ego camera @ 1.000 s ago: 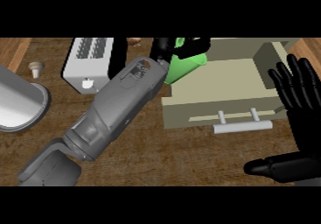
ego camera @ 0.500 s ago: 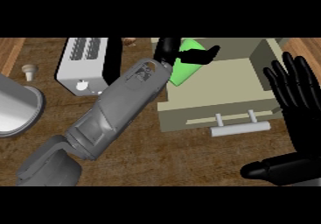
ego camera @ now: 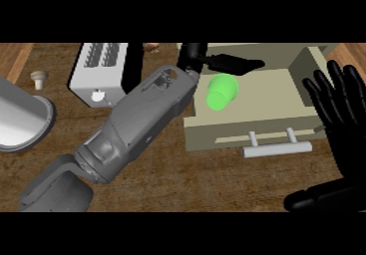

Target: Pick up the cup, place it into the drawer and close the drawer

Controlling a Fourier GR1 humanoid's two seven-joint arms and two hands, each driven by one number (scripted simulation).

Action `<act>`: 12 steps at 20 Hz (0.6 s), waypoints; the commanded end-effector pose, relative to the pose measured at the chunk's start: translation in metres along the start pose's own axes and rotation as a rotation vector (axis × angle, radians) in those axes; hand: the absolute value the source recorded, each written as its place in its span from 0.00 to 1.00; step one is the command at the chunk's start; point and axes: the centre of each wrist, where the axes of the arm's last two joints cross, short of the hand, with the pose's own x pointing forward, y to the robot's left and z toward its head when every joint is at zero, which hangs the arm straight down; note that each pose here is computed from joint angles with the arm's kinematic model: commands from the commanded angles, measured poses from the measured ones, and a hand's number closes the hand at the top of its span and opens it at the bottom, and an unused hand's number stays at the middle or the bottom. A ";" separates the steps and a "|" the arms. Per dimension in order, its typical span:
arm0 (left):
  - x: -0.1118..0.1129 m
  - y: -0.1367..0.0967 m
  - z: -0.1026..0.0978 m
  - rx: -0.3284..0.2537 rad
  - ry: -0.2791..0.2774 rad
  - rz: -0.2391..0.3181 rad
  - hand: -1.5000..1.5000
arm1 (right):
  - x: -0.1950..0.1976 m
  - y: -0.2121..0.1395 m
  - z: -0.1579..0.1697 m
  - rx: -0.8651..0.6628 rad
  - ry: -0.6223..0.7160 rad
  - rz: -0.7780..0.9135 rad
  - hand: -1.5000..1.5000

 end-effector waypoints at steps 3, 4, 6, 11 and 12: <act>0.022 -0.004 -0.008 -0.006 -0.079 0.157 0.00 | 0.005 -0.008 0.015 -0.026 0.026 -0.009 0.00; 0.010 0.000 -0.001 0.000 -0.041 0.187 0.00 | 0.016 -0.003 0.008 0.027 0.004 -0.006 0.00; 0.011 0.006 0.001 -0.007 -0.022 0.197 0.00 | 0.013 -0.012 0.021 0.038 0.029 0.031 1.00; 0.007 0.046 0.006 0.090 -0.040 0.224 0.00 | 0.023 -0.015 0.020 0.151 0.056 0.190 1.00; 0.003 0.058 0.012 0.088 -0.045 0.230 0.00 | 0.029 -0.019 0.019 0.161 0.063 0.233 1.00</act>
